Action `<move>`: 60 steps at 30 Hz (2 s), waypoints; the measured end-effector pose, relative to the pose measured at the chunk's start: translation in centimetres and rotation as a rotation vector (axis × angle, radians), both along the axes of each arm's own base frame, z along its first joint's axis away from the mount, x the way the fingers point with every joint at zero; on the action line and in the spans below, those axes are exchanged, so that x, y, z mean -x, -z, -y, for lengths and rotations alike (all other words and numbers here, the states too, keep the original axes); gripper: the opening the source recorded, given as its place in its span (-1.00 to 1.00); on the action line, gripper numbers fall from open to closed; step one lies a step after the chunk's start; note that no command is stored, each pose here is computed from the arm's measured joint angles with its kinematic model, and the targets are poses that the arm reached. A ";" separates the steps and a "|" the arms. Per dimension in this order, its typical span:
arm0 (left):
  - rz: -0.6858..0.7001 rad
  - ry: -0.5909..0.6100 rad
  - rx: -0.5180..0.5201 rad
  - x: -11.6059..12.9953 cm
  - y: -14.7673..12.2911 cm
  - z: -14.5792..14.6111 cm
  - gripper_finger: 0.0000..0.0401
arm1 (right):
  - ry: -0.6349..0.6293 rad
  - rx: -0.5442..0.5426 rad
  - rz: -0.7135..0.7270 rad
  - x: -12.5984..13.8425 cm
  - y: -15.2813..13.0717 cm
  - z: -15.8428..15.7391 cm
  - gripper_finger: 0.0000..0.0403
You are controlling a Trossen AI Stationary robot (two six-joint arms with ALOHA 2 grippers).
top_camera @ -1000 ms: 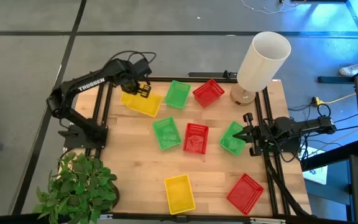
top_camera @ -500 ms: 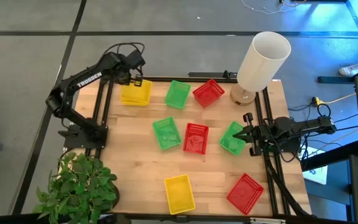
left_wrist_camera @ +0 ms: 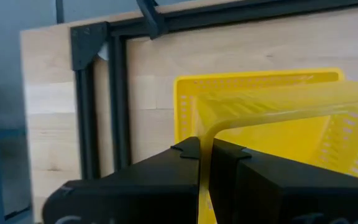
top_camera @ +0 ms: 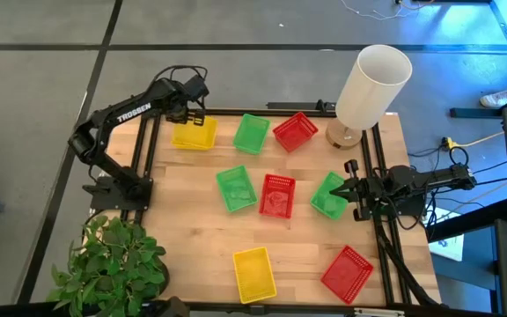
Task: Stack baskets by color
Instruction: Stack the middle yellow bin on top of the top yellow bin, then stack the bottom yellow bin on top of the top yellow bins
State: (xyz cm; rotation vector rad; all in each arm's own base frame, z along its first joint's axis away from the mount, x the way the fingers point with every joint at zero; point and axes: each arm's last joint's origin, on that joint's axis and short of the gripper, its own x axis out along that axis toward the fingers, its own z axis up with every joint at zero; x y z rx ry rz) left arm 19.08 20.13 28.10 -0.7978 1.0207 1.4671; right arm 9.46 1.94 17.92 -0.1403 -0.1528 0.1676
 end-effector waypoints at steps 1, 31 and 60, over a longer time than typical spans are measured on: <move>0.001 0.003 0.001 0.0 0.3 0.0 -1.00 | 0.000 0.000 0.000 0.0 0.0 0.0 -0.97; 0.136 0.071 0.143 -0.5 1.4 0.4 -0.67 | 0.001 0.000 0.005 0.0 0.0 0.0 -0.97; 0.338 0.853 -0.391 -1.8 -7.9 20.2 -0.71 | 0.058 -0.232 -0.167 0.5 -6.5 0.3 -1.00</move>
